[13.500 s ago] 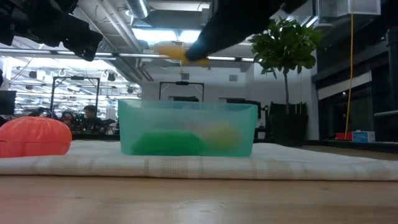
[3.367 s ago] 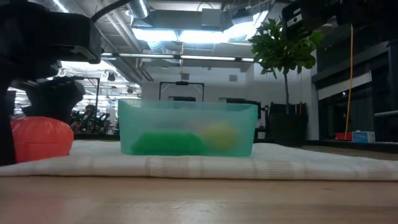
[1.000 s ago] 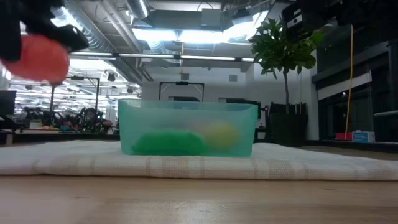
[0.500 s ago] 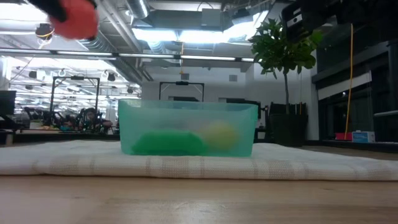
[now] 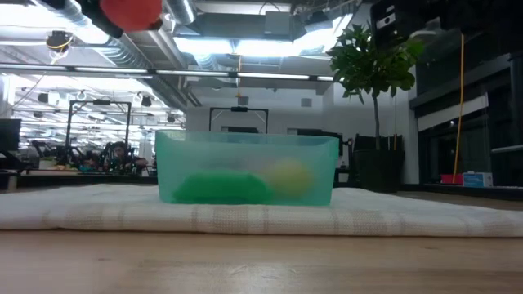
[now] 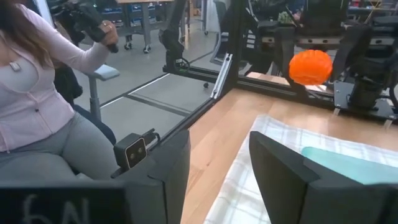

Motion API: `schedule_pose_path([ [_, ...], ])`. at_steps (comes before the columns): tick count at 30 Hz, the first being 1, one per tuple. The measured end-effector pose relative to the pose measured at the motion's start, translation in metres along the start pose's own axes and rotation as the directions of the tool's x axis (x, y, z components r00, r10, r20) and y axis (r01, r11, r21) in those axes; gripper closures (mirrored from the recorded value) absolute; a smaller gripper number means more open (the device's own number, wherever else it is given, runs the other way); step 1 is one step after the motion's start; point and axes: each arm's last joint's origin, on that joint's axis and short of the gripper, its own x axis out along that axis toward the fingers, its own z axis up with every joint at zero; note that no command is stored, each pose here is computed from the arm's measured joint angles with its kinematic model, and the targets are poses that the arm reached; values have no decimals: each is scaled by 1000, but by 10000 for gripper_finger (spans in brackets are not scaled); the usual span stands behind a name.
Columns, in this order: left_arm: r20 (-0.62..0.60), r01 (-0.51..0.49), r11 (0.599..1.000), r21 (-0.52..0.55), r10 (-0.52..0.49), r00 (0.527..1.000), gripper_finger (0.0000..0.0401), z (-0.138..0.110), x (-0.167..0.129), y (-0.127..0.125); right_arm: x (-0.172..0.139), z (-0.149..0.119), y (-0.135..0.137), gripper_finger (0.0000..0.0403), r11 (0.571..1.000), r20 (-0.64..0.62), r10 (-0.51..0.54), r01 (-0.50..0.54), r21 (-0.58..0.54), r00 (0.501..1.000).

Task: Pick and placing Produce into tupperware
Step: Put the pumpkin into the blue bin

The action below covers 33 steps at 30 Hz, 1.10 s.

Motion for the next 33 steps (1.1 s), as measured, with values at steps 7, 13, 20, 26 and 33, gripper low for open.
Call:
schedule_pose_path([
  [7, 184, 40, 999, -32, -34, 982, 163, -21, -5, 12, 0, 2, 0, 235, 999, 21, -1, 2, -53, 1000],
  [13, 263, 78, 997, 21, -80, 961, 163, -32, -5, 19, 0, 2, 0, 235, 999, 21, -1, 2, -55, 1000],
  [20, 268, 78, 997, 28, -83, 960, 163, -36, -2, 25, 0, 2, 0, 235, 999, 24, -1, 2, -50, 1000],
  [26, 277, 32, 999, -22, -25, 960, 163, -33, 3, 35, 0, 3, 0, 235, 999, 27, -1, 2, -49, 1000],
  [33, 277, -111, 984, -142, 147, 949, 163, -30, 10, 55, 0, 3, 0, 235, 999, 27, -1, 3, -50, 1000],
])
